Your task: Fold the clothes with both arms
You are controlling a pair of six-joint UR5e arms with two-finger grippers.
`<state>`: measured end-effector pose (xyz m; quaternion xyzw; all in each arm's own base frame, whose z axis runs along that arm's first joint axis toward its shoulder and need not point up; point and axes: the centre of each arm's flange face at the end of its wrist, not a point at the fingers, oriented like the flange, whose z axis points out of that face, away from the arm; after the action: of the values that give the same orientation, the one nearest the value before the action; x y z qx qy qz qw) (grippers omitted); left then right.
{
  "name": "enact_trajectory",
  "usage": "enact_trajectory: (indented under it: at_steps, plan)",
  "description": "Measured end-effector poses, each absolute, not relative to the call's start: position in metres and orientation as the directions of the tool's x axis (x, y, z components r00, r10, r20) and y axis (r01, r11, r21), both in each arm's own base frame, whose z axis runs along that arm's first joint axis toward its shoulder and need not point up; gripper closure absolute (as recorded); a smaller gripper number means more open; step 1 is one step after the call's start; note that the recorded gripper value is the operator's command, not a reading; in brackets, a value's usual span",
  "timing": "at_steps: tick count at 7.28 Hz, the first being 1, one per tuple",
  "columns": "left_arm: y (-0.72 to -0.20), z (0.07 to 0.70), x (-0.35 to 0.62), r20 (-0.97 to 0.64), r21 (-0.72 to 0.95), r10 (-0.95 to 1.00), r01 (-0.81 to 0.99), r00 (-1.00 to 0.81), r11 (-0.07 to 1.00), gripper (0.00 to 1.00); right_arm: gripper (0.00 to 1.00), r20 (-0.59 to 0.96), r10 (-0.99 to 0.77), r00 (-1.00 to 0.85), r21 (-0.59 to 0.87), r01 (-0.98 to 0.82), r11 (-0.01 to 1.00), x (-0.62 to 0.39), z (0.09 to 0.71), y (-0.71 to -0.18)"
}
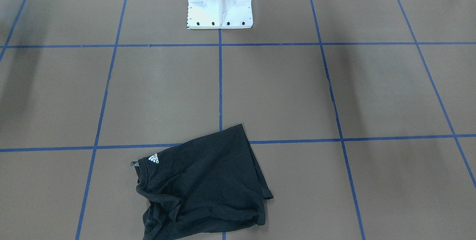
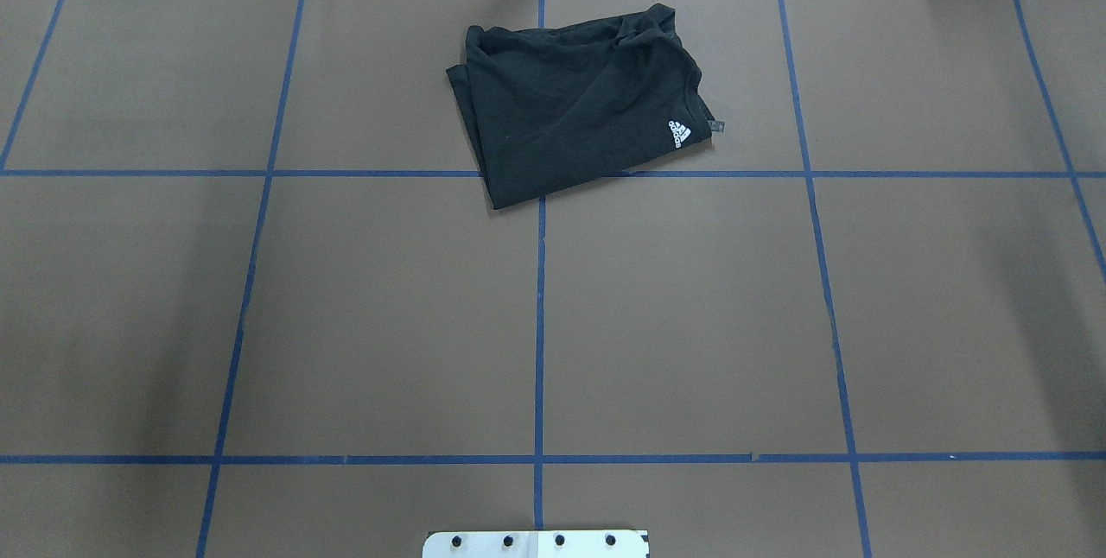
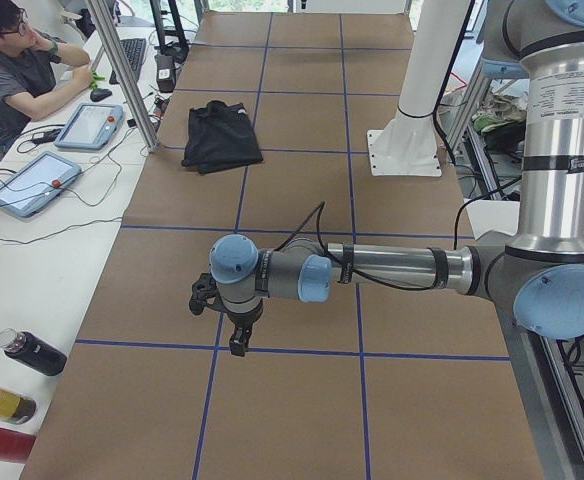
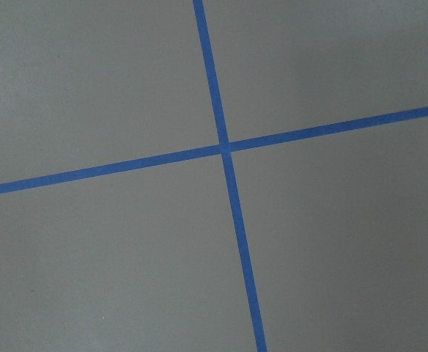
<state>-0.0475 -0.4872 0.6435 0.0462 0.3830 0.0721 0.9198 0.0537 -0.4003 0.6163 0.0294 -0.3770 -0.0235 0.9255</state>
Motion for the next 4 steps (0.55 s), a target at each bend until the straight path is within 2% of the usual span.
enact_trajectory:
  at_steps: [4]
  plan:
    - [-0.4886,0.6417,-0.0473,-0.696,0.155,0.18,-0.099,0.695,0.983,0.0,0.0,0.696,-0.059,0.716,0.064,0.02,0.998,0.0543,0.6217,-0.3957]
